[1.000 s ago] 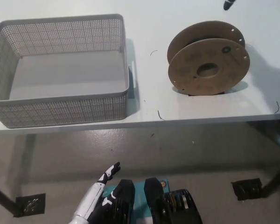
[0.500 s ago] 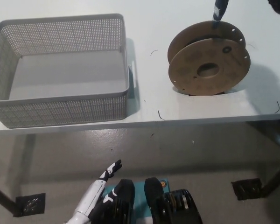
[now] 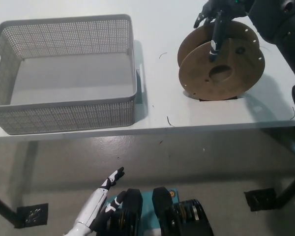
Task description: Use the right hand to pick up a 3d printing filament and place it into a container on the left side
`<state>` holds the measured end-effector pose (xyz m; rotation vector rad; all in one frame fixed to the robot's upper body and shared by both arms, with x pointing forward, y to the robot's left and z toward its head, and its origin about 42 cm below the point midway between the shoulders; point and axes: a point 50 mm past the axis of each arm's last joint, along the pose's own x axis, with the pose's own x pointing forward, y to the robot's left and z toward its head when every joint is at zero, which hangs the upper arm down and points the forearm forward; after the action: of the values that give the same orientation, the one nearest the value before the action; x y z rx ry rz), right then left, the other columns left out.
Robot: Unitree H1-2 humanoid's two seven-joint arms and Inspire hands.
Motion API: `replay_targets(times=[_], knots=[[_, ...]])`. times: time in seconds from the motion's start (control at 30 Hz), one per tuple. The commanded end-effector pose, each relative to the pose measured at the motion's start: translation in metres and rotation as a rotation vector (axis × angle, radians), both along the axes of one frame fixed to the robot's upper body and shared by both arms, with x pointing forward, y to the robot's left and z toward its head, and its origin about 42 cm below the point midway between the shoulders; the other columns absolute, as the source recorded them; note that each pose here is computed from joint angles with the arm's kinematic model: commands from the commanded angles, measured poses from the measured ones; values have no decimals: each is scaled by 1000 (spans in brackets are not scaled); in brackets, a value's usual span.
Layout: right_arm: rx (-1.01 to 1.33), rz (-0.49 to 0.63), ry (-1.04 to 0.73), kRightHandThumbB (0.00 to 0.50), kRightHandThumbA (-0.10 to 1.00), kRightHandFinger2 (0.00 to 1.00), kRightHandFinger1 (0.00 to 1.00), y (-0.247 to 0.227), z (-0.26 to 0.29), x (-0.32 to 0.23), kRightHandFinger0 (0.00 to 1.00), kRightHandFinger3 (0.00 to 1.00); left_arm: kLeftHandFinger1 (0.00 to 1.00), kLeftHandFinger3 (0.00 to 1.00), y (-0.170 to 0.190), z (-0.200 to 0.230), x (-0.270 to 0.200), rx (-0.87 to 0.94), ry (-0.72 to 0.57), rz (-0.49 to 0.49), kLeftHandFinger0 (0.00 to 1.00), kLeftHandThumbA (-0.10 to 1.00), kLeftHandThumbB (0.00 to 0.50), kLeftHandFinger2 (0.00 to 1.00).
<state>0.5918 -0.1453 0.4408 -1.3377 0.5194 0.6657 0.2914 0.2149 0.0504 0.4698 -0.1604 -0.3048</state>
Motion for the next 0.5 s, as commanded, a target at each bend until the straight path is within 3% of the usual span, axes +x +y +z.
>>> replay_targets(times=[0.0, 0.03, 0.07, 0.1, 0.2, 0.23, 0.27, 0.3, 0.43, 0.47], knots=[[-15, -3, -12, 484, 1000, 1000, 1000, -3, -4, 2, 1000, 1000, 1000, 1000, 4, 16, 8, 14, -43, -15, 1000, 1000, 197, 1000], [-8, -18, -1, 485, 1000, 1000, 1000, -5, -7, 2, 1000, 1000, 1000, 1000, 4, 16, 9, 13, -43, -16, 1000, 1000, 197, 1000], [65, -52, 33, 423, 1000, 1000, 1000, -6, -15, 2, 1000, 1000, 1000, 1000, 4, 16, 9, 16, -47, -16, 1000, 1000, 203, 1000], [100, -71, 67, 393, 1000, 1000, 1000, -10, -24, 1, 1000, 1000, 1000, 1000, 4, 16, 9, 13, -50, -18, 1000, 1000, 203, 1000], [81, -22, 74, 344, 1000, 1000, 1000, -18, -46, 2, 1000, 1000, 1000, 1000, 5, 15, 10, 11, -57, -19, 1000, 1000, 202, 1000], [57, -10, 64, 358, 1000, 1000, 1000, -19, -51, 2, 1000, 1000, 1000, 1000, 5, 15, 9, 10, -58, -20, 1000, 1000, 202, 1000], [35, -4, 51, 330, 1000, 1000, 1000, -20, -53, 2, 1000, 1000, 1000, 1000, 5, 15, 9, 9, -59, -20, 1000, 1000, 206, 1000], [-1, -6, 39, 351, 1000, 1000, 1000, -23, -60, 2, 1000, 1000, 1000, 1000, 5, 16, 9, 8, -58, -19, 1000, 1000, 208, 1000], [-183, 14, -46, 354, 1000, 1000, 1000, -24, -66, 5, 1000, 1000, 1000, 1000, 5, 15, 7, 6, -51, -17, 1000, 1000, 208, 1000], [-181, -20, -75, 344, 942, 1000, 1000, -27, -67, 6, 1000, 1000, 1000, 1000, 5, 15, 7, 4, -51, -18, 1000, 1000, 209, 1000]])
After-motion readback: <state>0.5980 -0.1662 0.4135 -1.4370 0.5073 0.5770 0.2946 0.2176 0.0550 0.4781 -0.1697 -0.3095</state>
